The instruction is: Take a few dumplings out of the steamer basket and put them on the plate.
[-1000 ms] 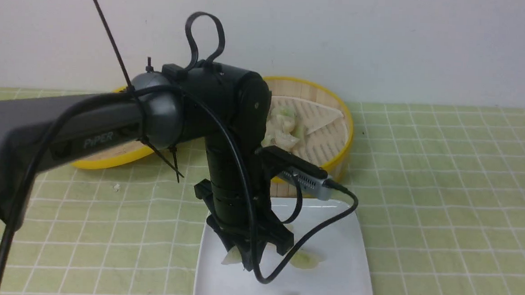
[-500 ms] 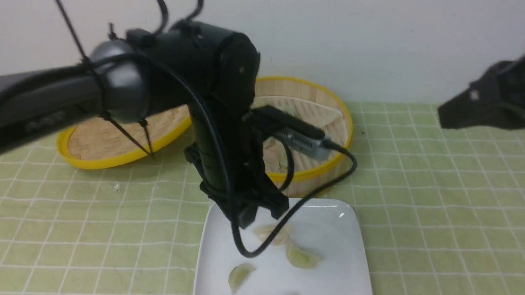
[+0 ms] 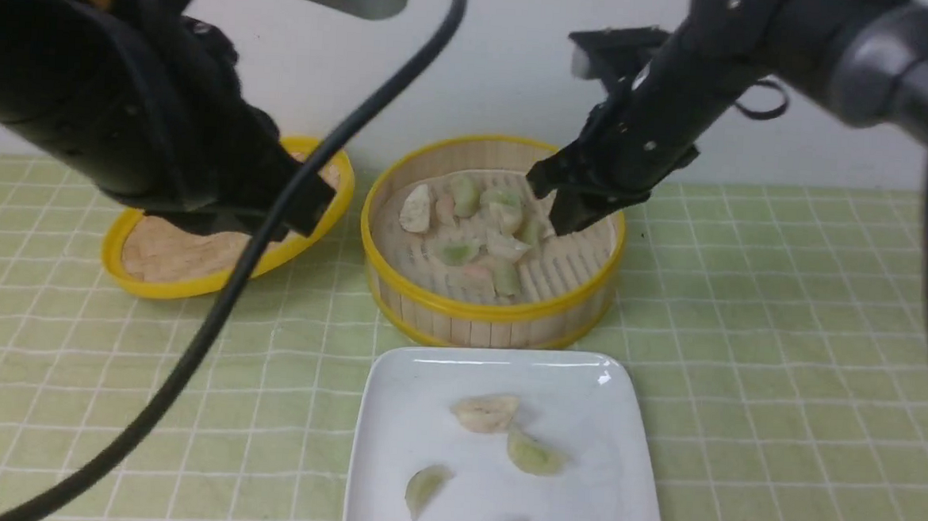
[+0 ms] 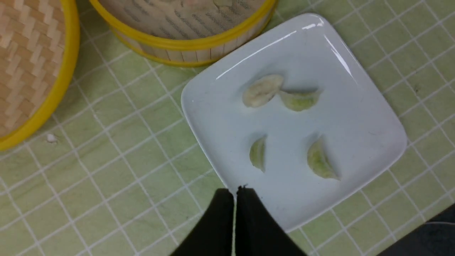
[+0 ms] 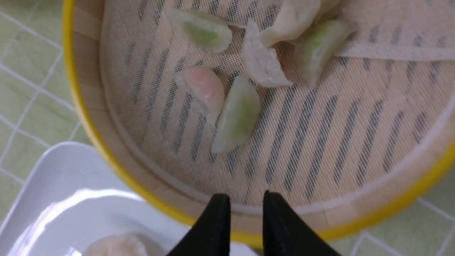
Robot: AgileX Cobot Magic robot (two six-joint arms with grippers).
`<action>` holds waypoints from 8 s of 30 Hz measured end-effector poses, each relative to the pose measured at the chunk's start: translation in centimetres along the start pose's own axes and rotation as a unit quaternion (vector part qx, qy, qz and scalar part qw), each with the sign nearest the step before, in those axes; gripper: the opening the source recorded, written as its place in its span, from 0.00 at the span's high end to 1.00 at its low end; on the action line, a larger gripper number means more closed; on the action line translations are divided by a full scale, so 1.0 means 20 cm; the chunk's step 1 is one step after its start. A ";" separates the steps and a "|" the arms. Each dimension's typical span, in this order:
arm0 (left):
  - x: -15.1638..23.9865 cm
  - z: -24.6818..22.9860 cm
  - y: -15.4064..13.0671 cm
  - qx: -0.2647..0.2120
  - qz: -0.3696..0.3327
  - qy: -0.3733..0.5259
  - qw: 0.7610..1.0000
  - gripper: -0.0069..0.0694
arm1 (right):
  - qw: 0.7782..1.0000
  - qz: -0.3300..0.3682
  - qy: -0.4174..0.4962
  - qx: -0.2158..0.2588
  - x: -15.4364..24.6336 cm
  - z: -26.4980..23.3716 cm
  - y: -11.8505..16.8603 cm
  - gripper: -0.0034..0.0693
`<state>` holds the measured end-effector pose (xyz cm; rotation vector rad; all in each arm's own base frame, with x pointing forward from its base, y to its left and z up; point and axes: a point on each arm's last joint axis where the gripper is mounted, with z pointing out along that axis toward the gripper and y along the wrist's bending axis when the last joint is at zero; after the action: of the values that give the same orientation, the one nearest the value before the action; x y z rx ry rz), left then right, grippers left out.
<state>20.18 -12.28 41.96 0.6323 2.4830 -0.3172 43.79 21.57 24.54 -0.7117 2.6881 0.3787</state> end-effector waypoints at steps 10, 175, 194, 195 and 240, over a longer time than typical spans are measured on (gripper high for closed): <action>0.21 -0.19 0.03 -0.037 -0.018 -0.037 0.998 0.92 | 0.999 0.006 -0.011 0.030 -0.14 0.41 0.03 0.37; 0.30 -0.37 0.06 -0.079 -0.039 -0.088 0.992 0.92 | 0.998 -0.034 0.028 -0.051 0.63 -0.57 0.44 0.75; 0.31 -0.37 0.04 -0.055 -0.044 -0.090 0.993 0.92 | 0.997 -0.004 0.072 -0.028 0.79 -0.13 0.41 0.37; 0.31 -0.37 0.04 -0.054 -0.045 -0.090 0.994 0.92 | 0.997 -0.006 0.077 -0.028 0.78 -0.14 0.41 0.37; 0.68 -0.56 0.00 0.011 -0.024 -0.345 0.938 0.92 | 0.772 0.000 -0.635 -0.029 2.09 -1.36 0.28 0.97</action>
<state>5.07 -3.26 43.41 0.3767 1.8212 -0.4892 -0.13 -0.76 34.18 -0.2505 1.3693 0.6382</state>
